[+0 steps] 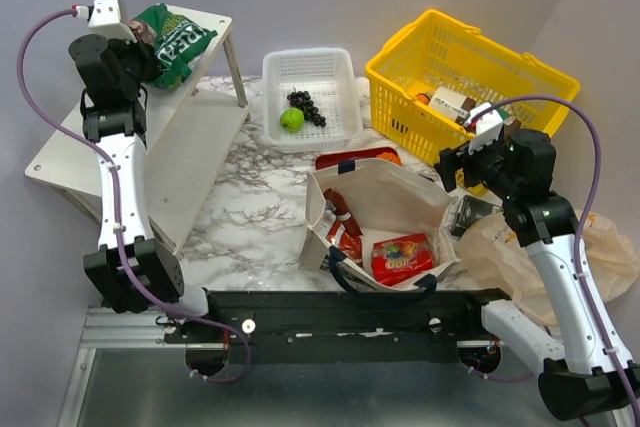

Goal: Untie the knot of the grocery bags and take out the mixed food

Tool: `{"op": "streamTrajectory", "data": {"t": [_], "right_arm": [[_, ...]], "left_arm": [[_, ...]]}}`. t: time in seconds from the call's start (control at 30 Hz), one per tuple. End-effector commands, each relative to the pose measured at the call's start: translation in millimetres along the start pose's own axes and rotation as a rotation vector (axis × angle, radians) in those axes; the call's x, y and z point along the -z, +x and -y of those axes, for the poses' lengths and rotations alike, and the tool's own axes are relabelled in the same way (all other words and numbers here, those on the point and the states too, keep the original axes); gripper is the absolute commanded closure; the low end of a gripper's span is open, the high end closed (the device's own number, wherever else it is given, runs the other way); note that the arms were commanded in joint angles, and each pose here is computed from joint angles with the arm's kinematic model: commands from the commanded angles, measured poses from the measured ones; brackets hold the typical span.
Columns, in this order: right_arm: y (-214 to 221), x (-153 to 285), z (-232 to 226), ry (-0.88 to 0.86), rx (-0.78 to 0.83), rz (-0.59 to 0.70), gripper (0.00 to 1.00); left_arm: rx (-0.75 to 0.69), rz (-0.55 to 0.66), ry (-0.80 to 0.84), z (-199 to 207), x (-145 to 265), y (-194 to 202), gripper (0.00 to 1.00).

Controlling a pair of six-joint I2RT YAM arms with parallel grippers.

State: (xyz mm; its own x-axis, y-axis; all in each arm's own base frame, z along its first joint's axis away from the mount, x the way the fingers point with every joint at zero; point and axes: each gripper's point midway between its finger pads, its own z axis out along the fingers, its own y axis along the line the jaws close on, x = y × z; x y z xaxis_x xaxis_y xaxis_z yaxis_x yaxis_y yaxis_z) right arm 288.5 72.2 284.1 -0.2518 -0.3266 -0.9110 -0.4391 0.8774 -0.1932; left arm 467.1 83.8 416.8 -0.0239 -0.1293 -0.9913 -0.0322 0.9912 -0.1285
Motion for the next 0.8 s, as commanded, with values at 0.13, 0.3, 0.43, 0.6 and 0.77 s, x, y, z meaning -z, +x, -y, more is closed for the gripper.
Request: {"op": "streamTrajectory", "data": {"t": [0.13, 0.3, 0.43, 0.6, 0.77], "right_arm": [[13, -1, -5, -0.026, -0.040, -0.022, 0.06], [14, 1, -3, -0.018, -0.048, -0.018, 0.06], [19, 1, -2, -0.014, -0.062, -0.023, 0.06], [23, -2, -3, -0.023, -0.085, -0.023, 0.06], [24, -3, -6, -0.038, -0.098, -0.021, 0.06]], "left_arm": [[-0.120, 0.334, 0.124, 47, 43, -83, 1.00], [-0.193, 0.391, 0.193, 68, 81, -102, 1.00], [-0.247, 0.338, 0.211, 71, 94, -81, 1.00], [-0.283, 0.286, 0.407, 98, 84, -61, 1.00], [-0.267, 0.237, 0.464, 99, 43, -69, 1.00]]}}
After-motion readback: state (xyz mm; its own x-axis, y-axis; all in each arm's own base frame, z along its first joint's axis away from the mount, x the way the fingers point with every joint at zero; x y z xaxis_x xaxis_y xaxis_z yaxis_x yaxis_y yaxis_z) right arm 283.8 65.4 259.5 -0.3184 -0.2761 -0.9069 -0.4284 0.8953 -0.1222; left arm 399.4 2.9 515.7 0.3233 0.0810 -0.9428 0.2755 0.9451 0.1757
